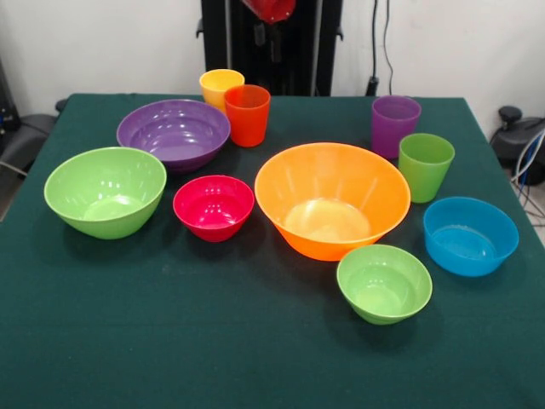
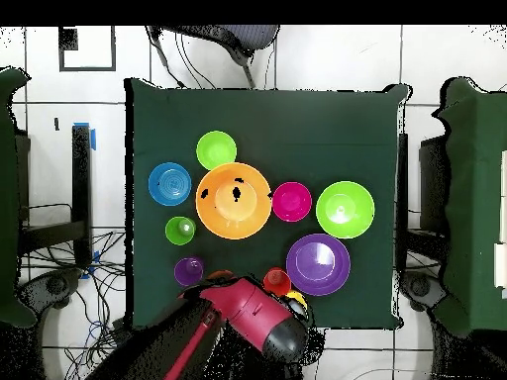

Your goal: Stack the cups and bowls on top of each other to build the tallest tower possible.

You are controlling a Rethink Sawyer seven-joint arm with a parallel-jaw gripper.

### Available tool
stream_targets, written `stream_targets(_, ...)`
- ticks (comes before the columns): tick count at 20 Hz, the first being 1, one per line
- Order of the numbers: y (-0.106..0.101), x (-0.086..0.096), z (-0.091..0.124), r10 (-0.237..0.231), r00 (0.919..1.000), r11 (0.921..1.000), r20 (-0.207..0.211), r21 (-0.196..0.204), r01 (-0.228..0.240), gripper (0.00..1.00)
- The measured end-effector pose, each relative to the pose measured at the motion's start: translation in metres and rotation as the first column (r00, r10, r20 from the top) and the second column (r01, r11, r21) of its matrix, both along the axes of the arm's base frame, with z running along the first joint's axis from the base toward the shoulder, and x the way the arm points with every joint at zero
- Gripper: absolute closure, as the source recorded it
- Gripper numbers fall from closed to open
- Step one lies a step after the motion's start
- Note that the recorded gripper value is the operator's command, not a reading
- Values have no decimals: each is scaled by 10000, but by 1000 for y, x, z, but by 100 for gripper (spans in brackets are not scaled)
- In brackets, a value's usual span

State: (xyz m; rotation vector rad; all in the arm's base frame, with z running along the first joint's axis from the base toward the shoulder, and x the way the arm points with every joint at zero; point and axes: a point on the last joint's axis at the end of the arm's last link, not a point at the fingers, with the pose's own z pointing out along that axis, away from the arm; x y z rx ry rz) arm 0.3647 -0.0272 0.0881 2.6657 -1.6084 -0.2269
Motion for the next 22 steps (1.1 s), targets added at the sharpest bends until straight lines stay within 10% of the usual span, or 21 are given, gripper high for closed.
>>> stream_targets(8, -4, 3, 3, 740, 9969, 9970, -275, -219, -747, 0)
stream_targets(22, -12, 7, 2, 747, 9972, 9963, -81, -415, -749, 0)
